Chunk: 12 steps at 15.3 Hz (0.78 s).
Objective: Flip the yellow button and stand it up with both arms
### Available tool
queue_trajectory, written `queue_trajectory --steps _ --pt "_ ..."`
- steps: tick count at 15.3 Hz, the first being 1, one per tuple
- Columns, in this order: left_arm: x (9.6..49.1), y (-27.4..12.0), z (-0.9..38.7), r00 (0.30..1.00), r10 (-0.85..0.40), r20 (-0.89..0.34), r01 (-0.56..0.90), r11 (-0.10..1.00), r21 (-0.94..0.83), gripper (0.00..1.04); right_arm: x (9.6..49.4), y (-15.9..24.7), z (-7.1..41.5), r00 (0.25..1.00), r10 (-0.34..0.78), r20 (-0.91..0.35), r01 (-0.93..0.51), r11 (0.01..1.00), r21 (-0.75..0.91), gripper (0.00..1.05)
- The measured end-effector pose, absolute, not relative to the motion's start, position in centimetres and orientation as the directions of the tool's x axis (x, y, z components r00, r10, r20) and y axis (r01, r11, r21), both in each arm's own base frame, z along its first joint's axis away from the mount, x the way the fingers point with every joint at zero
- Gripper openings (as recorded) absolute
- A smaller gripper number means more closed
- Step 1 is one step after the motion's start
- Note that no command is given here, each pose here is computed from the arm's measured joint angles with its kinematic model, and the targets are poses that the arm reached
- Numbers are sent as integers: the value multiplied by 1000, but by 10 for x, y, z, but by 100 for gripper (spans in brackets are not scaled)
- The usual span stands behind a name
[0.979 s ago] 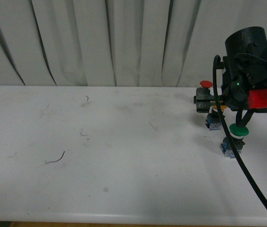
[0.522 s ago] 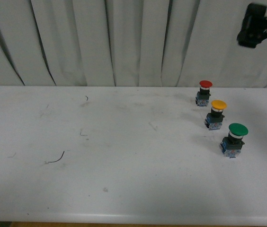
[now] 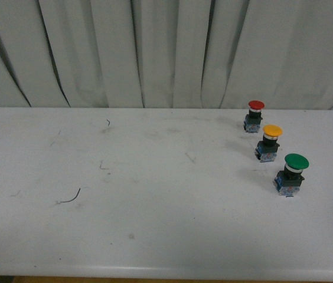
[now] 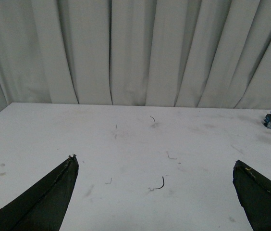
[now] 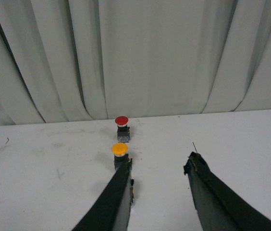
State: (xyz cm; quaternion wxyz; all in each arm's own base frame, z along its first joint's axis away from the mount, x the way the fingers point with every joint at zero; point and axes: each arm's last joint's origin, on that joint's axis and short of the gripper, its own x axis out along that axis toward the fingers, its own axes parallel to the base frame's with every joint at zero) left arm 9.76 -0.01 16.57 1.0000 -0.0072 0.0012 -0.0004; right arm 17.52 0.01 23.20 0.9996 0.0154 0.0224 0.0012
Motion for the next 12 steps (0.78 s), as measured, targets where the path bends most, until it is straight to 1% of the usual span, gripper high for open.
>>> queue_trajectory --steps 1,3,4,12 --pt "98 0 166 1000 -1 -2 1 1000 -14 98 162 0 224 1000 3 -17 -3 1000 22 31" --pt "98 0 166 1000 -1 -2 1 1000 -14 98 152 0 217 1000 3 14 -3 1000 9 7" --pt "98 0 166 1000 0 -2 0 1000 -14 98 147 0 206 1000 2 -3 -2 1000 6 2" --pt "98 0 166 1000 -1 -2 1 1000 -14 98 122 0 180 1000 2 -1 -2 1000 6 2"
